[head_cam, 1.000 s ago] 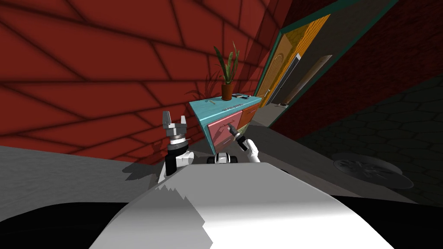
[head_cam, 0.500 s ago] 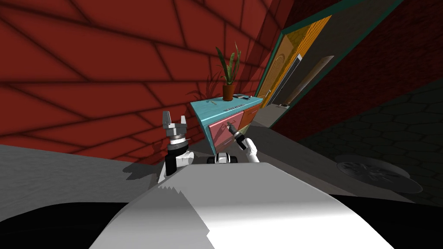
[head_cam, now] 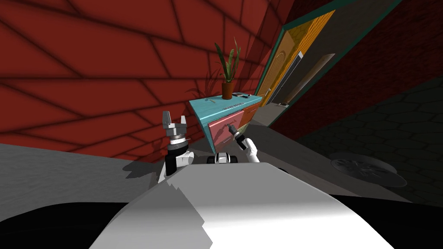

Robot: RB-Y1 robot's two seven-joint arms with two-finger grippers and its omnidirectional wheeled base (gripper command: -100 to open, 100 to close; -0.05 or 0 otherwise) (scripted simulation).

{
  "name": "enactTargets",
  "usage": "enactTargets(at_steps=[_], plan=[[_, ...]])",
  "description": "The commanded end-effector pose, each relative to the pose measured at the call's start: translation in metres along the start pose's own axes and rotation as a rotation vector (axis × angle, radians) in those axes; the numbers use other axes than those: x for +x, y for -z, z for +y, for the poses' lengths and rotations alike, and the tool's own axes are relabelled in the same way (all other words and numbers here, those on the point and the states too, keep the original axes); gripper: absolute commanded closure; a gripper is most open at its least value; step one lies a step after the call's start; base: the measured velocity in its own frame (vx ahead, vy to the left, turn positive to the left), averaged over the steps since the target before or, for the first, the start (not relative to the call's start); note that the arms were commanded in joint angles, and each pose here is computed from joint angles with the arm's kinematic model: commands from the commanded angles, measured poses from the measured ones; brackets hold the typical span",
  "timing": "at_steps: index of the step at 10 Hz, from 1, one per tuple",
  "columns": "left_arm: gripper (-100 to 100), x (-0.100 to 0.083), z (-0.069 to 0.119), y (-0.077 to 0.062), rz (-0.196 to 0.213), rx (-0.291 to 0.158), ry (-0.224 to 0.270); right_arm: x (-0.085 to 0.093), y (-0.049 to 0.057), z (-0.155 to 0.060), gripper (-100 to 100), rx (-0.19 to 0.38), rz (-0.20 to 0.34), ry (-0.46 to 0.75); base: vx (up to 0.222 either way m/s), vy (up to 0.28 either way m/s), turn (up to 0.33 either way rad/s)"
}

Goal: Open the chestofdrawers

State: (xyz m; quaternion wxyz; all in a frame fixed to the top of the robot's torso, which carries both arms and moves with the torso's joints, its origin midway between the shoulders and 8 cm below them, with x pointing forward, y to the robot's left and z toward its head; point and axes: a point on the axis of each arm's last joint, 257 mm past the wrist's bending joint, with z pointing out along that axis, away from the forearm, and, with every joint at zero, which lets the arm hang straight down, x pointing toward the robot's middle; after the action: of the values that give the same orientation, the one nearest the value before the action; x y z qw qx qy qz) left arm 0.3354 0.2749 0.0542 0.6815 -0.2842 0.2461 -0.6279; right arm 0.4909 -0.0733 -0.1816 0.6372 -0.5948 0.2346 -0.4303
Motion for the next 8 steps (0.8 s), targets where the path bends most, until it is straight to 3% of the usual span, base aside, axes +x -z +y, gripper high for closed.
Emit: enactTargets(at_steps=[1,2,6,7,8], plan=[[0,0.000,0.000,0.000,0.000,0.000,0.000,0.005,-0.003,-0.007,100,0.009,-0.004,0.004,-0.174,-0.083,-0.024],[0,0.000,0.000,0.000,0.000,0.000,0.000,0.003,0.000,0.000,100,-0.005,-0.002,0.000,-0.081,-0.040,-0.011],[0,0.000,0.000,0.000,0.000,0.000,0.000,0.002,0.003,-0.010,100,0.014,-0.031,0.000,-0.167,-0.096,-0.065],[0,0.000,0.000,0.000,0.000,0.000,0.000,0.001,0.006,-0.001,100,-0.003,-0.026,-0.005,-0.084,-0.046,-0.021],[0,0.000,0.000,0.000,0.000,0.000,0.000,0.012,0.001,-0.003,-100,-0.015,-0.024,-0.008,-0.061,-0.010,0.031]])
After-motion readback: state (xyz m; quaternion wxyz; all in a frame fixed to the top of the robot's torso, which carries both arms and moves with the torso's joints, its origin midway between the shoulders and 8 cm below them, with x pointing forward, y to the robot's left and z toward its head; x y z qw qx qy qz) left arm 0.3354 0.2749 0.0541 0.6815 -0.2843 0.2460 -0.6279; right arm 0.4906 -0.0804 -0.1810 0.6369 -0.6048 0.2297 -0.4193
